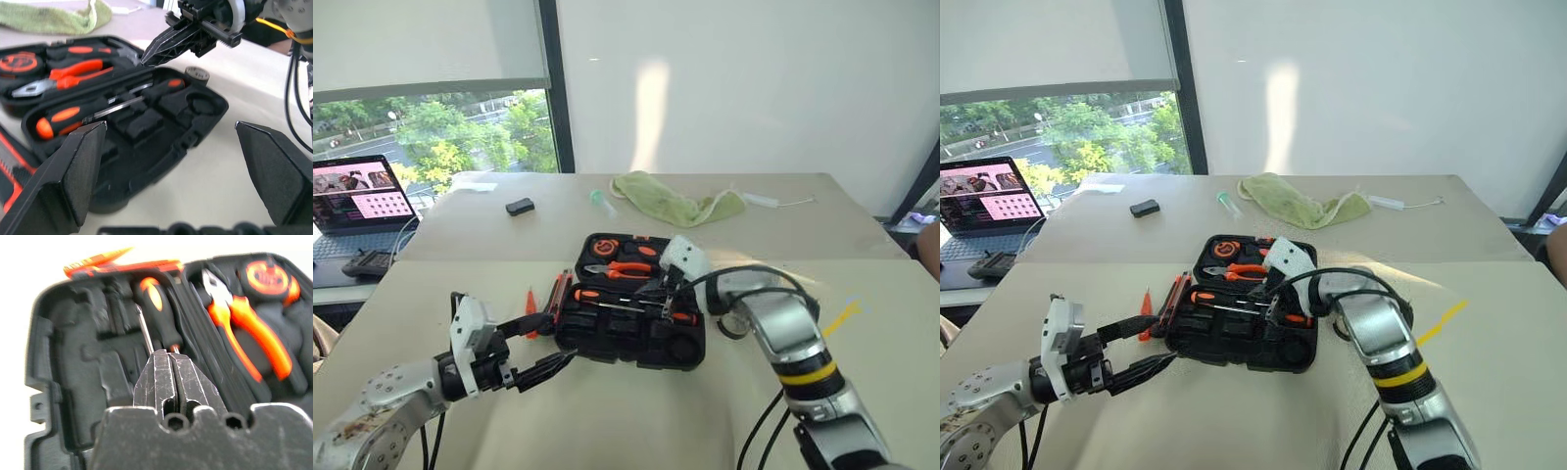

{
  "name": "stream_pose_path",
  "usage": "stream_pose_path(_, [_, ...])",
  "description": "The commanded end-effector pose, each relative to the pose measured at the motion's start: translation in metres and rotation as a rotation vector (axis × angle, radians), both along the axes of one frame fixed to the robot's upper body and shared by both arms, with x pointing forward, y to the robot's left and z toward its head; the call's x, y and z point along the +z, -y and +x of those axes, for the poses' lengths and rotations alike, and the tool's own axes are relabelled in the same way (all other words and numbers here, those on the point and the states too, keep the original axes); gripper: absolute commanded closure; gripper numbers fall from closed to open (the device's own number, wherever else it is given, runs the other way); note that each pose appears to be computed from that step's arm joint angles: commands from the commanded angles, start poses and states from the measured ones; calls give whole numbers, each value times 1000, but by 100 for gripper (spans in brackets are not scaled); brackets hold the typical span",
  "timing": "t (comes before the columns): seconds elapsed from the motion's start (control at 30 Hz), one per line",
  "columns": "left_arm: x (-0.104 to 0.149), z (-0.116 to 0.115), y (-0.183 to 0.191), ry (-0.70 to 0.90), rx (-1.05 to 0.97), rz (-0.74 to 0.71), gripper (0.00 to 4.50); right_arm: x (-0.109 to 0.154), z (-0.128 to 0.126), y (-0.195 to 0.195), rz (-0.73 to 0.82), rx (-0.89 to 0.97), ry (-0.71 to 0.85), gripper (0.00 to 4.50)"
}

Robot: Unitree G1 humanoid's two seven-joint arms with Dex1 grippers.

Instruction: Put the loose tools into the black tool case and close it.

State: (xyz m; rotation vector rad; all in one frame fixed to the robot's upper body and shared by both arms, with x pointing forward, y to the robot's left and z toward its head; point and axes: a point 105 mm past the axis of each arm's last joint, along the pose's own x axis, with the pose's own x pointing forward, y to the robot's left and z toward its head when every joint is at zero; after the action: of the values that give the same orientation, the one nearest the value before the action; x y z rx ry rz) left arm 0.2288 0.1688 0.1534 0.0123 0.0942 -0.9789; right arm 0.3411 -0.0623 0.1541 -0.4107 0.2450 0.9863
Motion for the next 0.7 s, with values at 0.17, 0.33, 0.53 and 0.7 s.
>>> stream_pose_path(0.17, [10,0,0,46,-10,24,0,-39,-3,-2,-150,-61,24,448])
stream_pose_path(0.33, [10,4,-2,47,-4,30,0,-91,-5,5,-373,-20,-9,448])
stream_pose_path(0.53, [11,6,-10,43,63,15,0,-99,-2,6,-472,47,95,448])
stream_pose_path(0.7, [18,27,-36,60,352,-49,0,-12,-17,-16,155,149,128,448])
